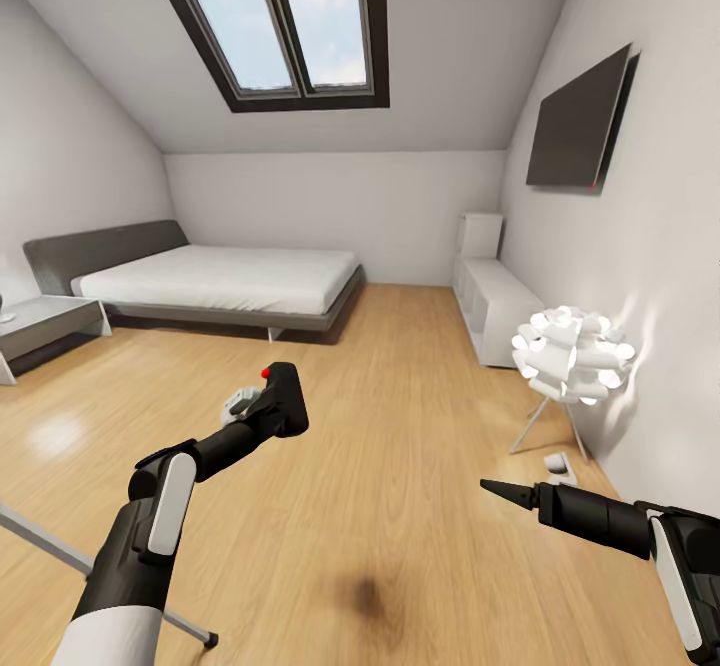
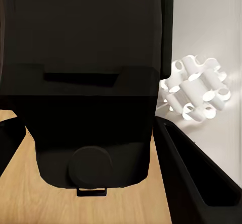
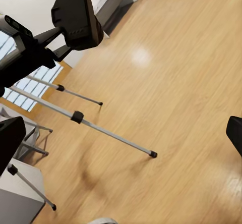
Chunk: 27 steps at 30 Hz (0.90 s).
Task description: Attach the digital camera to the camera tripod in the bedroom.
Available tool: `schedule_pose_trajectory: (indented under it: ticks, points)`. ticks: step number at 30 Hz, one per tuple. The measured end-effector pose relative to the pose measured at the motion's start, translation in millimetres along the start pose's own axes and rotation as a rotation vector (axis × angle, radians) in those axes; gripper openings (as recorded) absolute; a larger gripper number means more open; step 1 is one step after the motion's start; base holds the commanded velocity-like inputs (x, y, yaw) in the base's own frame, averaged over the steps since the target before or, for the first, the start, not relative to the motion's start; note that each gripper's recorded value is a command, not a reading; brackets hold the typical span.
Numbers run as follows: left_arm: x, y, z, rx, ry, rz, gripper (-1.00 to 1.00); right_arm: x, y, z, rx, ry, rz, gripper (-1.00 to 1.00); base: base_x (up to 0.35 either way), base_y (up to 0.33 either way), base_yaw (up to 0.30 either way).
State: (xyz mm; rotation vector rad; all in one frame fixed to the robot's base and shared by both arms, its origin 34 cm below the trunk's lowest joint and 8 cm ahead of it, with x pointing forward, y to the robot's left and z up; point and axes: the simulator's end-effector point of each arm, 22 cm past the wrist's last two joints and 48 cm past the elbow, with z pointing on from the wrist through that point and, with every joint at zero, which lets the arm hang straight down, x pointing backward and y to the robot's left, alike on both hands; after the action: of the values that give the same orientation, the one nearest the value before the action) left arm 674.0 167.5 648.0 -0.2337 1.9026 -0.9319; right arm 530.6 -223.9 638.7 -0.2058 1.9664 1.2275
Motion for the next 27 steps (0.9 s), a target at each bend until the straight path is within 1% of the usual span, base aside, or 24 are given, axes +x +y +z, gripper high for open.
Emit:
schedule_pose_trajectory:
  ticks: [27]
  points:
    - [-48, -40, -1.1, 0.012, 0.005, -0.008, -1.00, -52, 33, -4.7, 0.000, 0.001, 0.001, 1.00, 0.000, 0.000, 0.000]
